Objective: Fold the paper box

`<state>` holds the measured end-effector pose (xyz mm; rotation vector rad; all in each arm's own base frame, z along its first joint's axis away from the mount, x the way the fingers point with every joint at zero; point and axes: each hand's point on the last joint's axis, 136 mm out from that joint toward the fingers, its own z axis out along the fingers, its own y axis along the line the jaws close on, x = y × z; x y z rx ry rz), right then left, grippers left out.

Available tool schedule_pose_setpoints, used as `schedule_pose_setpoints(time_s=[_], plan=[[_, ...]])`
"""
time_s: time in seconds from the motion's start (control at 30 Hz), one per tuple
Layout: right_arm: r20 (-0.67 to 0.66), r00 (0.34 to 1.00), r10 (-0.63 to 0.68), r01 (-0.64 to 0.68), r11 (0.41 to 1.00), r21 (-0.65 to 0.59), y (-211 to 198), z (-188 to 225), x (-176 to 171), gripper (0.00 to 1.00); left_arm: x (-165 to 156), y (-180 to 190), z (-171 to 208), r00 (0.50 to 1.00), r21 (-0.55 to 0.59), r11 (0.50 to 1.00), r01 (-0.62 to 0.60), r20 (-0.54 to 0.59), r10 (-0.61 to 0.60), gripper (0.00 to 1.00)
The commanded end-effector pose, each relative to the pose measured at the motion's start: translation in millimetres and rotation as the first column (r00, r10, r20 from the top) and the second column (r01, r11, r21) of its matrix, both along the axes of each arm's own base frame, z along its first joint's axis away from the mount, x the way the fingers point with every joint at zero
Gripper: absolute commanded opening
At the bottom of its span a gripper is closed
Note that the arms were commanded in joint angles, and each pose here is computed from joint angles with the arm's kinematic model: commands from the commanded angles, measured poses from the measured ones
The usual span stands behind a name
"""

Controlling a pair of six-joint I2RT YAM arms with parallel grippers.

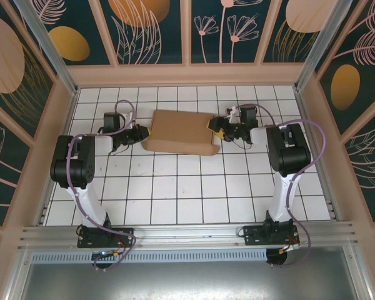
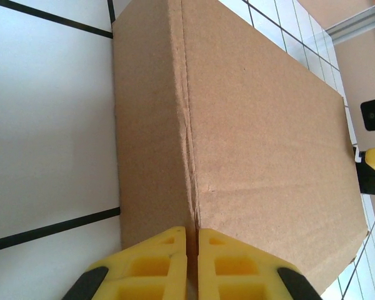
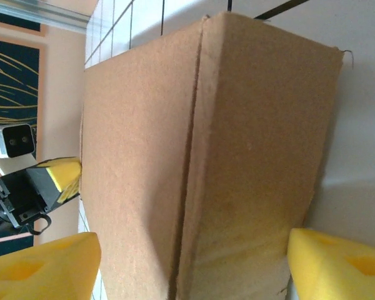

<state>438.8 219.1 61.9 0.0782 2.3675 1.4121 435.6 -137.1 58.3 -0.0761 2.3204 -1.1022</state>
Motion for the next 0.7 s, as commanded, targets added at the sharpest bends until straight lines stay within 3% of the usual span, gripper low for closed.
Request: schedule_pose_setpoints(time_s=[0.0,0.17,0.33,0.4,0.5,0.67], plan=[[-0.107,0.993,0.060,-0.051,0.995,0.082,22,-6,-27,0.71,-17,10,-38,0.989,0.029,0.999,-0.037,-0.140,0.041,0.09],[-0.106,0.993,0.057,-0.040,0.987,0.159,30,6,-33,0.60,-16,7,-29,0.992,0.001,0.999,-0.040,-0.123,0.040,0.11],[-0.091,0.994,0.069,-0.046,0.971,0.235,37,24,-38,0.63,-18,3,-27,0.991,-0.029,0.999,-0.030,-0.128,0.026,0.10],[-0.091,0.995,0.036,-0.020,0.985,0.170,32,17,-35,0.69,-19,7,-32,0.989,-0.001,0.999,-0.039,-0.140,0.039,0.09],[-0.108,0.992,-0.068,0.069,0.998,0.008,9,-5,-29,0.71,-20,12,-38,0.985,0.023,0.998,-0.060,-0.162,0.063,0.07],[-0.111,0.984,-0.136,0.131,0.990,-0.050,-13,-12,-27,0.73,-21,23,-46,0.977,0.025,0.996,-0.088,-0.193,0.091,0.06]])
